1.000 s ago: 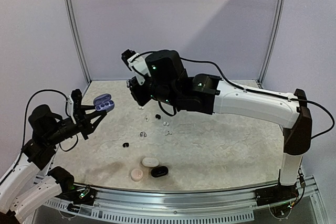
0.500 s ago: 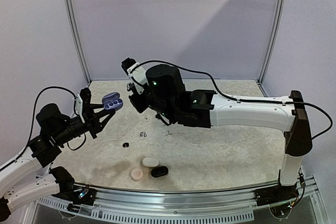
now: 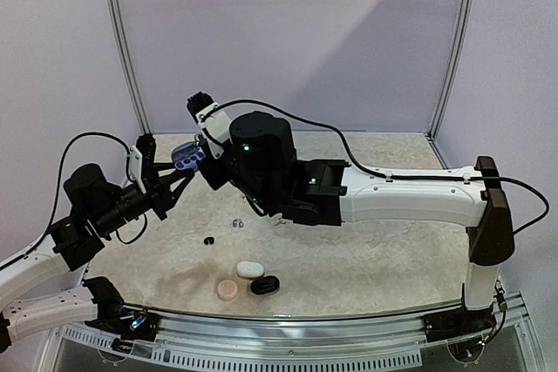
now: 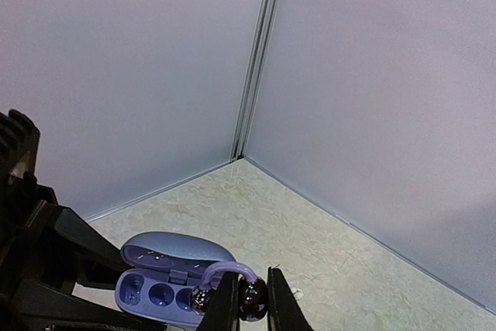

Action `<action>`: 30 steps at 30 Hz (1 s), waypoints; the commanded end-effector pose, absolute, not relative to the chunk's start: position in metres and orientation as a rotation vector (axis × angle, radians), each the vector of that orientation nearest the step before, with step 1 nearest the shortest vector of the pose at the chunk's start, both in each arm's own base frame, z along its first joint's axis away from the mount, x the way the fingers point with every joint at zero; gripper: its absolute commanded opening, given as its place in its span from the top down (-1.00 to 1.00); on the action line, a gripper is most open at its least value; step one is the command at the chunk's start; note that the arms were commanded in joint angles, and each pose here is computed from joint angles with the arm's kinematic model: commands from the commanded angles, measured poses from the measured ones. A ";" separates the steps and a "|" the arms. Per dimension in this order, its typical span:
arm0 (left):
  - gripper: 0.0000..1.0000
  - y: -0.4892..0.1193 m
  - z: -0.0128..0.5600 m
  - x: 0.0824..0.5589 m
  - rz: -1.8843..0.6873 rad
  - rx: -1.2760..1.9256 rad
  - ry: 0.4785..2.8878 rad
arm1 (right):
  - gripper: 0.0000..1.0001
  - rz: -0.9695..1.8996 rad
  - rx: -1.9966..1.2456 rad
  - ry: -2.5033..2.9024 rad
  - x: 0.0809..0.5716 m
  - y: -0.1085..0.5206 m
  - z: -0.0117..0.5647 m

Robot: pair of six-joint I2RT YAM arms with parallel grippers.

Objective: Insert the wireless bluetooth earbuds into the charging case

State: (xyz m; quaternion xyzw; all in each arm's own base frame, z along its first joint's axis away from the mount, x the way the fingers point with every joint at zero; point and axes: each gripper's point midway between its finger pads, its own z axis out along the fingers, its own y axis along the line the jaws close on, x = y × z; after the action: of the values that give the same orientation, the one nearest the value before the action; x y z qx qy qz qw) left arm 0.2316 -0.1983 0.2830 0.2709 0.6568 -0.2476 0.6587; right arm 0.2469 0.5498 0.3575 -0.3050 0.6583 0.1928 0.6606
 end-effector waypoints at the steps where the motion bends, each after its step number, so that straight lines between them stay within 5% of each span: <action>1: 1.00 -0.203 0.294 0.228 -0.597 0.595 1.468 | 1.00 0.387 -0.691 1.498 0.253 0.559 0.341; 30: 1.00 -0.197 0.309 0.228 -0.606 0.536 1.439 | 1.00 0.265 -0.800 1.557 0.260 0.573 0.291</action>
State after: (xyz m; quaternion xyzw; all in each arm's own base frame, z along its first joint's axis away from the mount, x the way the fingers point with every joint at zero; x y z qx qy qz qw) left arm 0.2337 -0.1955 0.2813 0.2485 0.6696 -0.2522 0.6528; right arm 0.2590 0.5674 0.3193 -0.3272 0.6700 0.1372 0.6521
